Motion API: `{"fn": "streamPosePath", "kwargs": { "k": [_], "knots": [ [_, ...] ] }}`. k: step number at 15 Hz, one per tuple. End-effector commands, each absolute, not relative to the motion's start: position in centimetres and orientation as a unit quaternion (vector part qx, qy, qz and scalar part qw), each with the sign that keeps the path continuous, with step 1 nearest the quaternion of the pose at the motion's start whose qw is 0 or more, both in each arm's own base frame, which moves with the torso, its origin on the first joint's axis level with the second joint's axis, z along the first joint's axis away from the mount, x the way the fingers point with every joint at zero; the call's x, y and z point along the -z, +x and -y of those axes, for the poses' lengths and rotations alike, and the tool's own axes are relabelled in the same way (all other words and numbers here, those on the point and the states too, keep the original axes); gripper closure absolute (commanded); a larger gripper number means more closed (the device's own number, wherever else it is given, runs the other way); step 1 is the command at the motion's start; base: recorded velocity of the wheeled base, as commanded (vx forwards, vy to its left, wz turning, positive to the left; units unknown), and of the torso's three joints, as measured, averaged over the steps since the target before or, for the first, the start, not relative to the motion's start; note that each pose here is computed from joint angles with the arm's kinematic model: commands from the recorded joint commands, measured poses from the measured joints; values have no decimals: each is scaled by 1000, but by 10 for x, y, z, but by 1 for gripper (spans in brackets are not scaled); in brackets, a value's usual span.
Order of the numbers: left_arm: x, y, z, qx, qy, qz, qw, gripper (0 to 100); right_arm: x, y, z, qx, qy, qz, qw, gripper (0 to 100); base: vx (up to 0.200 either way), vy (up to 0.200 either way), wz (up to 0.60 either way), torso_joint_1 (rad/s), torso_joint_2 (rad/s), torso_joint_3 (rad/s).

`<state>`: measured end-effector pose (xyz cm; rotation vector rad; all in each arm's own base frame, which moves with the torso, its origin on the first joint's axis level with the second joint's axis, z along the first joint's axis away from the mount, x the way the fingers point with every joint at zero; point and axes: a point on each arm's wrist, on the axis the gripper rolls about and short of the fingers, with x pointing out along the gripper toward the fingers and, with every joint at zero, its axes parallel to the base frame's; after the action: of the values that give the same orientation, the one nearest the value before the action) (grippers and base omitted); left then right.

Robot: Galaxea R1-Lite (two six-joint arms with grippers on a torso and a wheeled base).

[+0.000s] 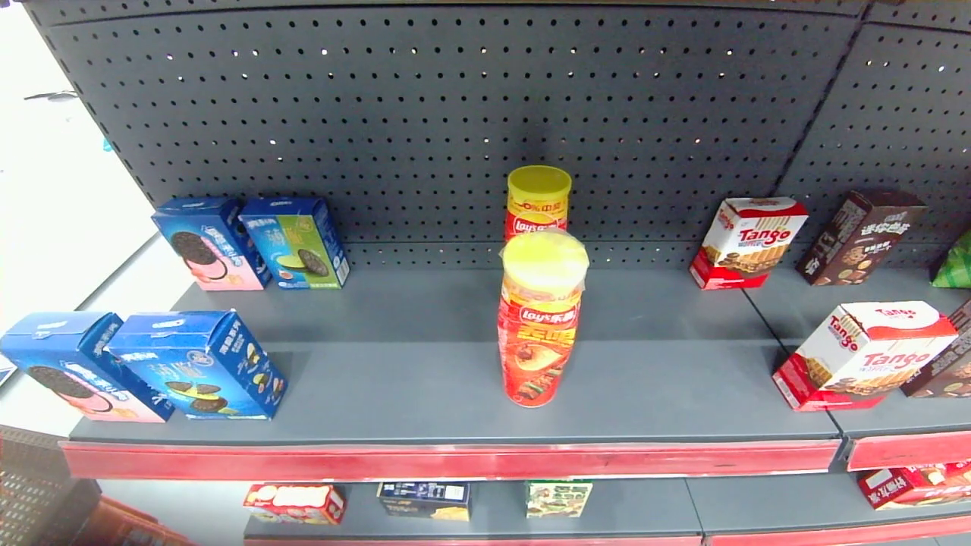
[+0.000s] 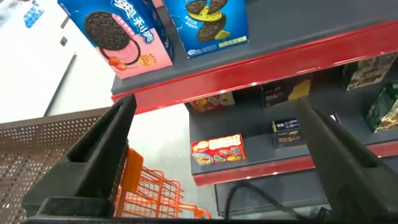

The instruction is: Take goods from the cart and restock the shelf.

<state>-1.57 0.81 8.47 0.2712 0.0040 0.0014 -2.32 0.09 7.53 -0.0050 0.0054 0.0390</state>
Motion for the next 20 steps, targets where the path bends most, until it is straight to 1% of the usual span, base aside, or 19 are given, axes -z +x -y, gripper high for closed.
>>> {"fn": "streamPosePath", "kwargs": {
  "k": [1, 3, 4, 5, 6, 7, 8, 9, 10, 11, 12, 14, 15, 16, 17, 18, 19, 20],
  "knots": [
    [-85, -15, -9, -12, 136, -5, 991, 0, -75, -23, -1, -19, -3, -4, 1000, 0, 0, 0, 0, 0, 0, 0],
    [-85, -15, -10, -39, 134, -10, 990, 0, -75, -23, -1, -19, -3, -4, 1000, 0, 0, 0, 0, 0, 0, 0],
    [-84, -15, -11, -56, 116, -12, 992, 0, -75, -23, -1, -20, -3, -4, 1000, 0, 0, 0, 0, 0, 0, 0],
    [-84, -15, -10, -53, 109, -12, 993, 0, -75, -23, -1, -19, -3, -4, 1000, 0, 0, 0, 0, 0, 0, 0],
    [-84, -15, -10, -13, 101, -11, 995, 0, -75, -23, -1, -19, -3, -4, 1000, 0, 0, 0, 0, 0, 0, 0],
    [-84, -15, -10, -13, 101, -11, 995, 0, -75, -23, -1, -19, -3, -4, 1000, 0, 0, 0, 0, 0, 0, 0],
    [-83, -16, -7, 108, 84, -2, 991, 0, -75, -23, -1, -19, -3, -4, 1000, 0, 0, 0, 0, 0, 0, 0],
    [-83, -18, -7, 151, 81, 6, 985, 0, -75, -23, -1, -19, -3, -4, 1000, 0, 0, 0, 0, 0, 0, 0],
    [-83, -20, -6, 184, 81, 0, 980, 0, -75, -23, -1, -19, -3, -4, 1000, 0, 0, 0, 0, 0, 0, 0],
    [-83, -22, -7, 194, 83, -13, 977, 0, -75, -23, -1, -19, -3, -4, 1000, 0, 0, 0, 0, 0, 0, 0],
    [-83, -23, -9, 216, 80, -7, 973, 0, -75, -23, -1, -20, -3, -4, 1000, 0, 0, 0, 0, 0, 0, 0],
    [-83, -22, -6, 162, 79, -21, 983, 0, -75, -23, -1, -19, -3, -4, 1000, 0, 0, 0, 0, 0, 0, 0],
    [-83, -20, -5, 150, 80, -36, 985, 0, -75, -23, -1, -19, -3, -4, 1000, 0, 0, 0, 0, 0, 0, 0],
    [-84, -19, -2, 106, 77, -50, 990, 0, -75, -23, -1, -19, -3, -4, 1000, 0, 0, 0, 0, 0, 0, 0],
    [-84, -19, -1, 84, 70, -53, 993, 0, -75, -23, -1, -20, -3, -4, 1000, 0, 0, 0, 0, 0, 0, 0],
    [-84, -19, 0, 70, 53, -52, 995, 0, -75, -23, -1, -19, -3, -4, 1000, 0, 0, 0, 0, 0, 0, 0],
    [-84, -19, 0, 59, 45, -51, 996, 0, -75, -23, -1, -19, -3, -4, 1000, 0, 0, 0, 0, 0, 0, 0],
    [-83, -22, 1, 41, 45, -25, 998, 0, -75, -23, -1, -19, -3, -4, 1000, 0, 0, 0, 0, 0, 0, 0]
  ]
}}
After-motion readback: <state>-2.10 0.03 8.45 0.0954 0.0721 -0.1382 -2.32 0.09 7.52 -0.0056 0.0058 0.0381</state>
